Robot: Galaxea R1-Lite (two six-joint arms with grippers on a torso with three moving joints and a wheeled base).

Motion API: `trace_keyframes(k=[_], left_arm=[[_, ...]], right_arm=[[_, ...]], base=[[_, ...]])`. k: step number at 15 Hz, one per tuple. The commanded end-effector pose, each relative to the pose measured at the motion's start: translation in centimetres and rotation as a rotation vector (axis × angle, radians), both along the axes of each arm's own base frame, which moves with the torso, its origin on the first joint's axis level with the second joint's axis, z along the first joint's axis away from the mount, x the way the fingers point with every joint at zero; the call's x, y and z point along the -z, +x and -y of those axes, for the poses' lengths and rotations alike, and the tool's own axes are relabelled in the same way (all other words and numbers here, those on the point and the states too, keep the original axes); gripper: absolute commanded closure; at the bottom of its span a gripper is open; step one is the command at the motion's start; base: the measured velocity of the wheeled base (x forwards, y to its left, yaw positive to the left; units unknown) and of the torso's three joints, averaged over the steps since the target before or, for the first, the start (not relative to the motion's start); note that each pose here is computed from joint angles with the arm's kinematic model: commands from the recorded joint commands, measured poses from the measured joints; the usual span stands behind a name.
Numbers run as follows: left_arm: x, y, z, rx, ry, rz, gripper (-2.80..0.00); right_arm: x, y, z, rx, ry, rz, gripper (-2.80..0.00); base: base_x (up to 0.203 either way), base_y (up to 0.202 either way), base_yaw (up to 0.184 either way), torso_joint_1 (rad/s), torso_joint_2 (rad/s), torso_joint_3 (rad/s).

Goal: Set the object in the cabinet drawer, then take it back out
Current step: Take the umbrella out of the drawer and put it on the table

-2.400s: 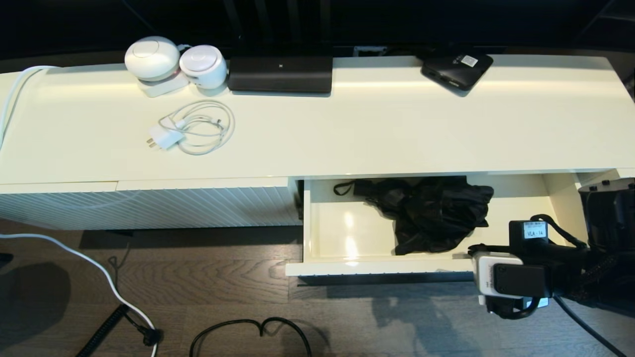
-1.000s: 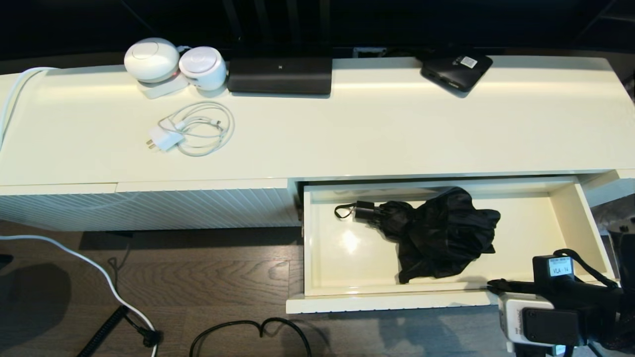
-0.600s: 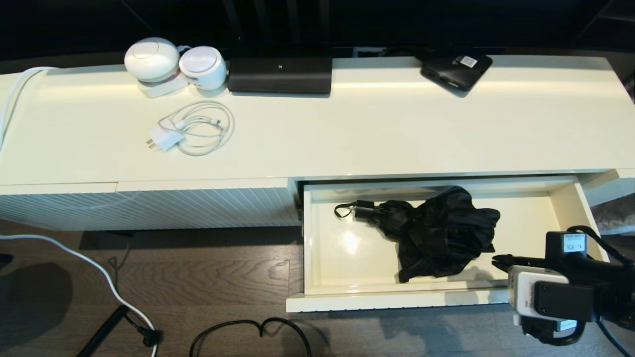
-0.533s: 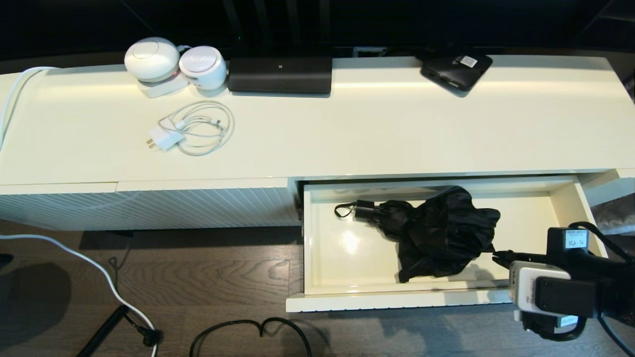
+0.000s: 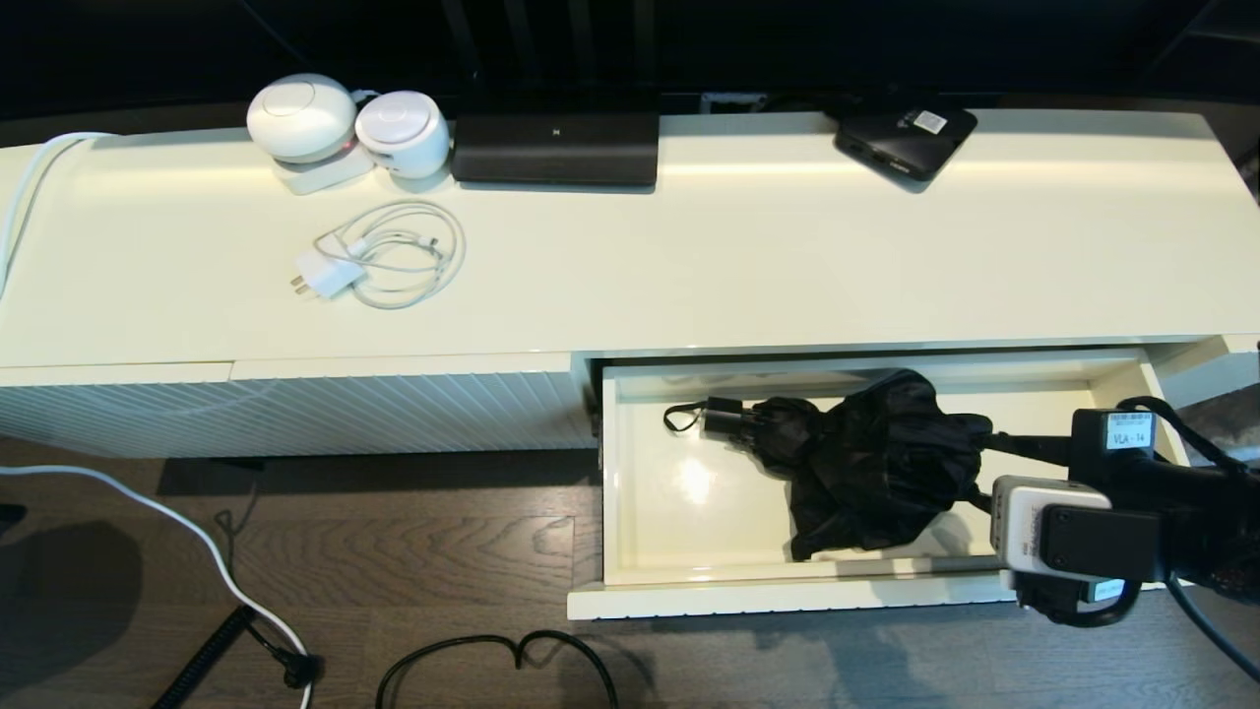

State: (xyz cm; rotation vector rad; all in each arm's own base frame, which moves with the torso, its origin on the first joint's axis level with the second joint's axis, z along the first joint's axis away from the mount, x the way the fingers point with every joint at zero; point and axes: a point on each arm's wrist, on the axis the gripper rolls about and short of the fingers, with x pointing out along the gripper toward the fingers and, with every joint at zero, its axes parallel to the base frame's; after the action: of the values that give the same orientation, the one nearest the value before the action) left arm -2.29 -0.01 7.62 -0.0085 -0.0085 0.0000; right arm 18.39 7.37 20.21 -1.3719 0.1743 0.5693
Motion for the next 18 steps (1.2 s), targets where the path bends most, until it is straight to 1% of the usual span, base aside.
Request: trace_keyframes(k=[1, 4, 7, 11, 15, 18], left_arm=[[0.0, 0.0, 0.0, 0.0, -0.001, 0.002, 0.0], [0.0, 0.0, 0.0, 0.0, -0.001, 0.002, 0.0], [0.0, 0.0, 0.0, 0.0, -0.001, 0.001, 0.0], [0.0, 0.0, 0.0, 0.0, -0.001, 0.002, 0.0], [0.0, 0.0, 0.0, -0.001, -0.001, 0.002, 0.0], [0.0, 0.0, 0.0, 0.0, -0.001, 0.002, 0.0]], right_arm=[[-0.4, 1.1, -0.4, 0.003, -0.005, 0.003, -2.8], [-0.3, 2.7, -1.0, 0.002, -0.018, -0.031, -2.8], [1.3, 4.2, -1.6, -0.001, -0.057, -0.127, -2.8], [2.9, 5.6, -2.1, -0.002, -0.087, -0.192, -2.8], [3.0, 7.0, -1.9, 0.021, -0.099, -0.224, -2.8], [2.1, 7.4, -1.5, 0.034, -0.095, -0.234, -2.8]], base=[[0.0, 0.0, 0.0, 0.0, 0.0, 0.0], [0.0, 0.0, 0.0, 0.0, 0.0, 0.0], [0.0, 0.0, 0.0, 0.0, 0.0, 0.0], [0.0, 0.0, 0.0, 0.0, 0.0, 0.0], [0.0, 0.0, 0.0, 0.0, 0.0, 0.0], [0.0, 0.0, 0.0, 0.0, 0.0, 0.0]])
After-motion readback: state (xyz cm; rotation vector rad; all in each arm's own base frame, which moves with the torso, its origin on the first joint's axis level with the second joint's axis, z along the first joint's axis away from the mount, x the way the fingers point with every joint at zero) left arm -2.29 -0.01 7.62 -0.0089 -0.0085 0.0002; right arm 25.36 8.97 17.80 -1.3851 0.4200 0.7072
